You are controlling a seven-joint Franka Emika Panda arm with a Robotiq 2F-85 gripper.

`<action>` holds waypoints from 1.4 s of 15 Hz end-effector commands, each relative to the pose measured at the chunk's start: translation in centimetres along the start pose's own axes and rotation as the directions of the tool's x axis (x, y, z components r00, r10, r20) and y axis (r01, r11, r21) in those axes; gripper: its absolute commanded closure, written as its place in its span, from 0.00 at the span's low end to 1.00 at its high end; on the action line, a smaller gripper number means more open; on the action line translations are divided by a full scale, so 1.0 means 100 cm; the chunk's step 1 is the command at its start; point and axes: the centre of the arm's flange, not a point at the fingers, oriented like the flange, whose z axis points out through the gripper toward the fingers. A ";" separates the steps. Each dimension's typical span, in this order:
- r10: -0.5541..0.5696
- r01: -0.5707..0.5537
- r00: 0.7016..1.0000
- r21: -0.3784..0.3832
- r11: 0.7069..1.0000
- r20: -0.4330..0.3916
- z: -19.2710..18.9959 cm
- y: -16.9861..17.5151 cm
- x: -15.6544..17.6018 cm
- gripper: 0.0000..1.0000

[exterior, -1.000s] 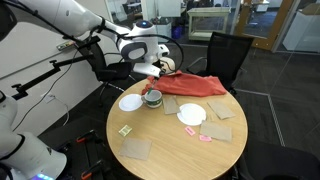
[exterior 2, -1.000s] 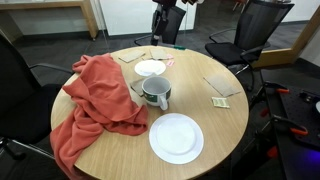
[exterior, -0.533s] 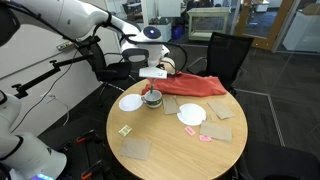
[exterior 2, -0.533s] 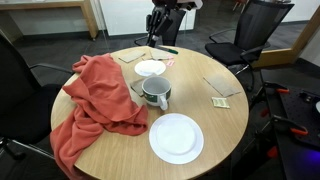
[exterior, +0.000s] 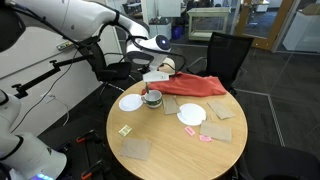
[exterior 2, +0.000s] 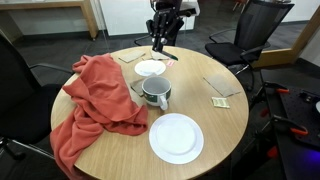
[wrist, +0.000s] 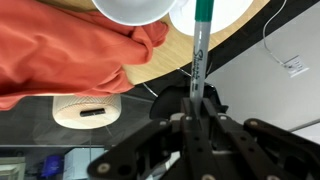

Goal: Put the green pen inside the green and white mug

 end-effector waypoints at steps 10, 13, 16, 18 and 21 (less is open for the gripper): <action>-0.208 0.214 0.977 0.138 0.967 -0.051 0.025 0.017 -0.005 0.97; -0.243 0.250 0.967 0.112 0.962 -0.076 0.029 0.022 -0.004 0.97; -0.294 0.304 0.950 0.091 0.948 -0.102 0.035 0.025 -0.004 0.97; -0.331 0.341 0.937 0.072 0.937 -0.113 0.039 0.026 -0.004 0.97; -0.368 0.377 0.921 0.053 0.925 -0.131 0.047 0.028 -0.004 0.97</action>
